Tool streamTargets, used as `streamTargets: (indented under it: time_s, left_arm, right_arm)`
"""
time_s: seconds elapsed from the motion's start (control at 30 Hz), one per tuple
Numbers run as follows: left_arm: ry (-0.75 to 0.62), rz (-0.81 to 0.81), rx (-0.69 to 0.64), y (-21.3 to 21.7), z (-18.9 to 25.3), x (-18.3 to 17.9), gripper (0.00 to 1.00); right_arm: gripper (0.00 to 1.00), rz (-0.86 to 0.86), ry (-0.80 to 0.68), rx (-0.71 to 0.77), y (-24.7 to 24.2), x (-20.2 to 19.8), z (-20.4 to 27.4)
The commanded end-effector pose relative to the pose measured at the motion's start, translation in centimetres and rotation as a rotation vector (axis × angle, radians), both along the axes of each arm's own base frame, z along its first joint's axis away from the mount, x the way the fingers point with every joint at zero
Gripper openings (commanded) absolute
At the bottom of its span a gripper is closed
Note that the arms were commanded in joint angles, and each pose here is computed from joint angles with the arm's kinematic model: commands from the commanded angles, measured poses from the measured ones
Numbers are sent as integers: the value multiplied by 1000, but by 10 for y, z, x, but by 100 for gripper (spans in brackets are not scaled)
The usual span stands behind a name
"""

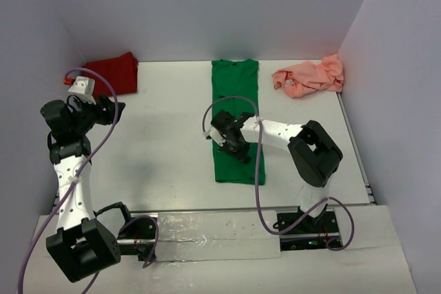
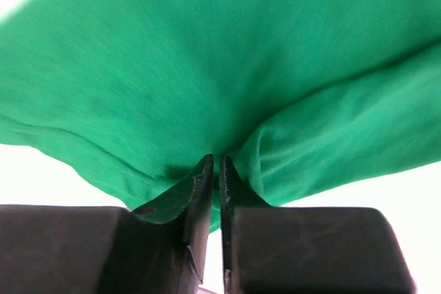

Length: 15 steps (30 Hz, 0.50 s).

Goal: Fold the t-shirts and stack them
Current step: Rotate the tshirt 90 degrees

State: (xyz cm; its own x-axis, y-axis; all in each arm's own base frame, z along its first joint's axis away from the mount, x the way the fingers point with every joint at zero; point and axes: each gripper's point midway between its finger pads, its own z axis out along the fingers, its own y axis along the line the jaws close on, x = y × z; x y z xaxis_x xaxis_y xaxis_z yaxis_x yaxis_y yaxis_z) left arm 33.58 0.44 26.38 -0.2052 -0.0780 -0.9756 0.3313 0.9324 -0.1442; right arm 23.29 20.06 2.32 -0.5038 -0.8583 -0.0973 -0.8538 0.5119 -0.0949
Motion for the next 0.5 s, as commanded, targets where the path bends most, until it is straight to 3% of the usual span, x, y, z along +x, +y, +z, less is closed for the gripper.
streamTargets:
  time_s: [0.0, 0.03, 0.17, 0.47]
  left_arm:
    - [-58, -26, 4, -4, 15, -3, 70]
    - [-56, -25, 2, -4, 15, -3, 70]
    - [-54, -32, 1, -5, 13, -4, 70]
    - [-71, -38, 5, -5, 16, 0, 71]
  right_arm:
    - [20, -1, -105, 236, 51, 25, 53]
    - [25, -2, -115, 255, 56, 27, 59]
    - [32, -4, -130, 308, 68, 29, 78]
    - [36, -35, -90, 67, 23, 3, 66]
